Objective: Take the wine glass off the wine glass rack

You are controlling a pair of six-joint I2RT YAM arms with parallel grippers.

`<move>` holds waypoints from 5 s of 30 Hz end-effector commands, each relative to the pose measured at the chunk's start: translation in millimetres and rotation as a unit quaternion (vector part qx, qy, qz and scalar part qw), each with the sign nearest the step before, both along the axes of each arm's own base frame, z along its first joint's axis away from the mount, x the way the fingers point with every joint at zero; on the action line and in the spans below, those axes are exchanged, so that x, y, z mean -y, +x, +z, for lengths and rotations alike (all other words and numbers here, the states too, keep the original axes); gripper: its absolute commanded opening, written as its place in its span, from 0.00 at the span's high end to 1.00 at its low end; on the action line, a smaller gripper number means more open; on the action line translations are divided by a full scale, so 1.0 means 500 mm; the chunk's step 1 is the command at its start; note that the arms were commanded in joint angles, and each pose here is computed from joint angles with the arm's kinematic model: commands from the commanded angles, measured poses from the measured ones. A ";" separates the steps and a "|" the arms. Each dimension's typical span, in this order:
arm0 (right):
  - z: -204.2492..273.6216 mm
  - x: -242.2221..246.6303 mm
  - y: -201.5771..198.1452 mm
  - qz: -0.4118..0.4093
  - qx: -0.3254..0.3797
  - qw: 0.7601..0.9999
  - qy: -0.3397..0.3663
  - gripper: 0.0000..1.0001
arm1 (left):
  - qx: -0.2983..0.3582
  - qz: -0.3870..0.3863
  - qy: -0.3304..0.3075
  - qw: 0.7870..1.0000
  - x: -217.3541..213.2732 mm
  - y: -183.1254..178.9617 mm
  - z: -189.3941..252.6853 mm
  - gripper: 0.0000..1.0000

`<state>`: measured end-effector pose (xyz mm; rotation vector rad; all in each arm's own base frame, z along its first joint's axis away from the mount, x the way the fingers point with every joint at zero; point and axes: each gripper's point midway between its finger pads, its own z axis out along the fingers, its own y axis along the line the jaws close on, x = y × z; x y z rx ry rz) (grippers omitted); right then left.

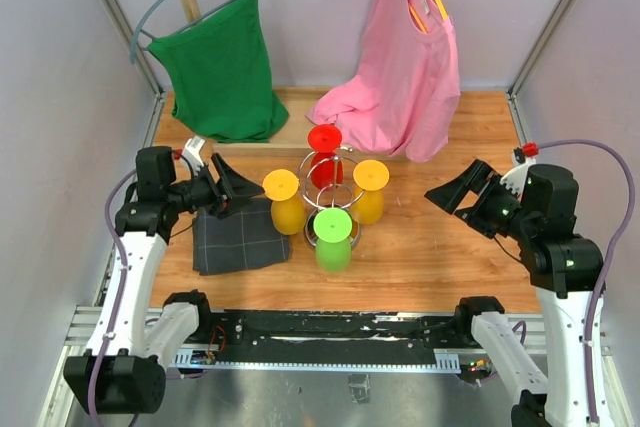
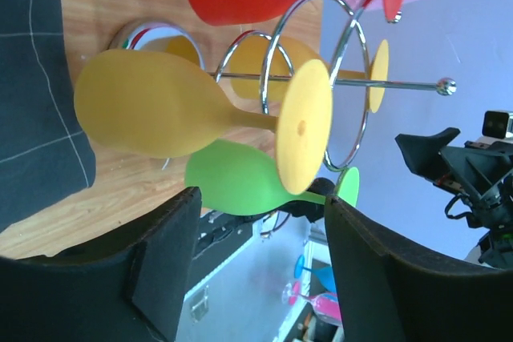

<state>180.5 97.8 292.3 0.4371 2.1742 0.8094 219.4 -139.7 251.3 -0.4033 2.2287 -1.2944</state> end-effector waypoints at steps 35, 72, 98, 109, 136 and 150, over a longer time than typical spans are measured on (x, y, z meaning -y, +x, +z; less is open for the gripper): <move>0.028 0.017 -0.025 -0.034 0.026 0.999 0.004 0.01 | -0.016 -0.048 -0.085 0.995 0.044 0.030 0.013 0.71; 0.030 0.029 -0.044 -0.043 0.024 0.999 -0.011 0.01 | -0.035 -0.048 -0.140 0.988 0.033 0.031 0.084 1.00; 0.049 0.021 -0.064 -0.033 0.037 0.999 -0.003 0.01 | 0.073 -0.040 -0.084 0.993 -0.066 0.070 0.135 1.00; 0.132 -0.008 -0.029 0.008 0.078 0.997 0.021 0.01 | 0.345 -0.120 0.039 0.930 -0.057 0.119 0.419 1.00; 0.405 -0.142 0.061 0.274 0.155 0.941 0.122 0.01 | 0.732 -0.324 0.181 0.572 0.113 -0.171 0.366 1.00; 0.435 -0.157 0.133 0.282 0.185 0.930 0.147 0.00 | 0.723 -0.353 0.174 0.568 0.131 -0.126 0.354 1.00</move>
